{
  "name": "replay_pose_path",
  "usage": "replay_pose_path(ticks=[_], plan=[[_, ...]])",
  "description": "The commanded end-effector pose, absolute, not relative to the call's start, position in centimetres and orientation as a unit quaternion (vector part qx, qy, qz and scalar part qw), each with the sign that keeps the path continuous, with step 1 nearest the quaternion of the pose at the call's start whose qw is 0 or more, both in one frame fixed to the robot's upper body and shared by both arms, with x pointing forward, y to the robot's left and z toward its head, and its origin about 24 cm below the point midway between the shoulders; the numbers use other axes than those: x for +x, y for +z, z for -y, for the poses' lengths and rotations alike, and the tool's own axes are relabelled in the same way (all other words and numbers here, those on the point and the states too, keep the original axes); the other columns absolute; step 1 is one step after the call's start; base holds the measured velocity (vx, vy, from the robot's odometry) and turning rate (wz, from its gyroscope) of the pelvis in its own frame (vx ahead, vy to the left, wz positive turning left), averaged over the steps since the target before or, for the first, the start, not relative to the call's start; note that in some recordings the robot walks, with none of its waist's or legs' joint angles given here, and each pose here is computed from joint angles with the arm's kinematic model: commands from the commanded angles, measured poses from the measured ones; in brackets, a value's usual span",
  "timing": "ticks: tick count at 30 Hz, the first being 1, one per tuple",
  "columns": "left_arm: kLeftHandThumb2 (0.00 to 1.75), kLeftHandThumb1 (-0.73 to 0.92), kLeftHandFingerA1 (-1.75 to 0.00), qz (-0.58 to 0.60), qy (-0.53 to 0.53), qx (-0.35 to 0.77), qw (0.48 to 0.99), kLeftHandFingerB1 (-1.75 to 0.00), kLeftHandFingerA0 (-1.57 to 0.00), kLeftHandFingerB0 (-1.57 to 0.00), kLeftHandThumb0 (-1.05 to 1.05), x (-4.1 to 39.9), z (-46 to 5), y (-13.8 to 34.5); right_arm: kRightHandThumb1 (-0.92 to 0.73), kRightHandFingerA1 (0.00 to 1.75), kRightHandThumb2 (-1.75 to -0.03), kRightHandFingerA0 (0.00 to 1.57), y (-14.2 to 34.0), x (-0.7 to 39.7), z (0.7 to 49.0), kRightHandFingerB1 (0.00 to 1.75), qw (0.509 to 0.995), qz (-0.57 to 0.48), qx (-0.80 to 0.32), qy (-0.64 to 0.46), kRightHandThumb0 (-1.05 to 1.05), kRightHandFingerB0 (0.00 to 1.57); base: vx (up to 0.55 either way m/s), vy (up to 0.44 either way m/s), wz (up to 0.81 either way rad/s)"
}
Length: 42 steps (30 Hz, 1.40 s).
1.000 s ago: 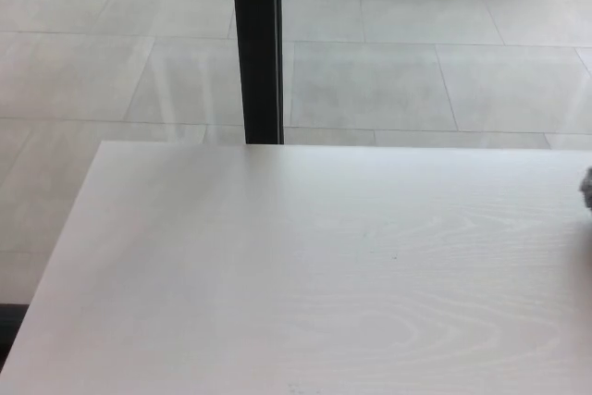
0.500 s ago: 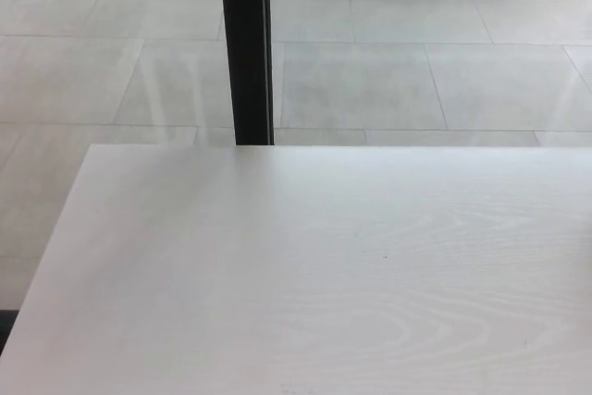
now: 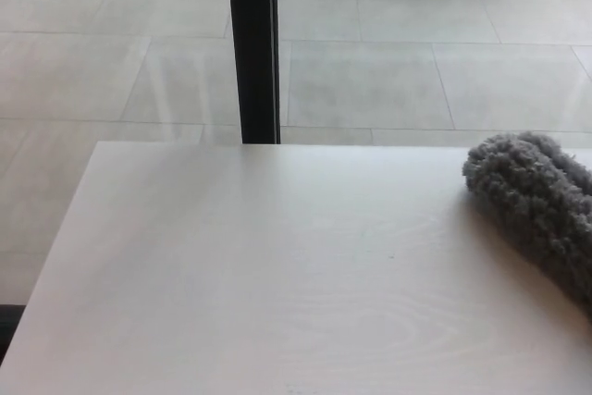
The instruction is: The robot uses its right hand to pick up the duster kept in the middle of the desk and use it to wipe the desk by swiping its surface twice
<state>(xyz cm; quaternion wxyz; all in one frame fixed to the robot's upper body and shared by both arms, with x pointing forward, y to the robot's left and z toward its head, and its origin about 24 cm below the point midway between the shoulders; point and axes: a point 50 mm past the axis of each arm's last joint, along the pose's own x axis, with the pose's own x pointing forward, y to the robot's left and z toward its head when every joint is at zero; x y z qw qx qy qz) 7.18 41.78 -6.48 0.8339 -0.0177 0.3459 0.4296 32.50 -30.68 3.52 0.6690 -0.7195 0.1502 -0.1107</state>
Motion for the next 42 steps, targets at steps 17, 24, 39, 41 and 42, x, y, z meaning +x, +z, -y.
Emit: replay_pose_path(ticks=[17, 24, 39, 41, 42], plan=[[0.54, 0.47, -0.79, -0.323, 0.429, 0.012, 0.843, -0.51, -1.0, -0.79, -0.5, 9.0, -43.2, -4.7, -0.65, 1.75, -0.8, 1.06, -1.3, 30.0, 18.6, 1.44, 0.735, 0.041, -0.673, 0.067, -0.4, 0.65, 0.0, 0.0, 0.0], [0.55, 0.46, -0.78, -0.323, 0.428, 0.023, 0.844, -0.51, -1.01, -0.78, -0.52, 9.2, -43.2, -4.5, -0.58, 1.75, -0.87, 0.96, -0.1, 28.3, 15.5, 1.17, 0.756, 0.123, -0.633, 0.111, -0.36, 0.82, 0.0, 0.0, 0.0], [0.56, 0.42, -0.77, -0.312, 0.433, -0.003, 0.846, -0.52, -0.97, -0.78, -0.52, 9.4, -43.5, -4.3, -0.62, 1.75, -0.93, 0.96, 0.8, 26.6, 15.1, 1.13, 0.732, 0.148, -0.646, 0.161, -0.35, 0.82, 0.0, 0.0, 0.0], [0.56, 0.43, -0.72, -0.311, 0.432, -0.001, 0.847, -0.52, -0.93, -0.79, -0.54, 9.4, -43.5, -4.2, -0.51, 1.62, -0.98, 1.19, 1.0, 27.0, 15.6, 1.2, 0.724, 0.143, -0.657, 0.157, -0.33, 0.87, 0.0, 0.0, 0.0], [0.55, 0.46, -0.86, -0.311, 0.432, -0.001, 0.846, -0.51, -1.0, -0.8, -0.51, 9.4, -43.5, -4.2, -0.57, 1.75, -0.93, 1.02, 1.1, 27.1, 15.7, 1.03, 0.724, 0.142, -0.657, 0.154, -0.28, 0.84, 0.0, 0.0, 0.0]])
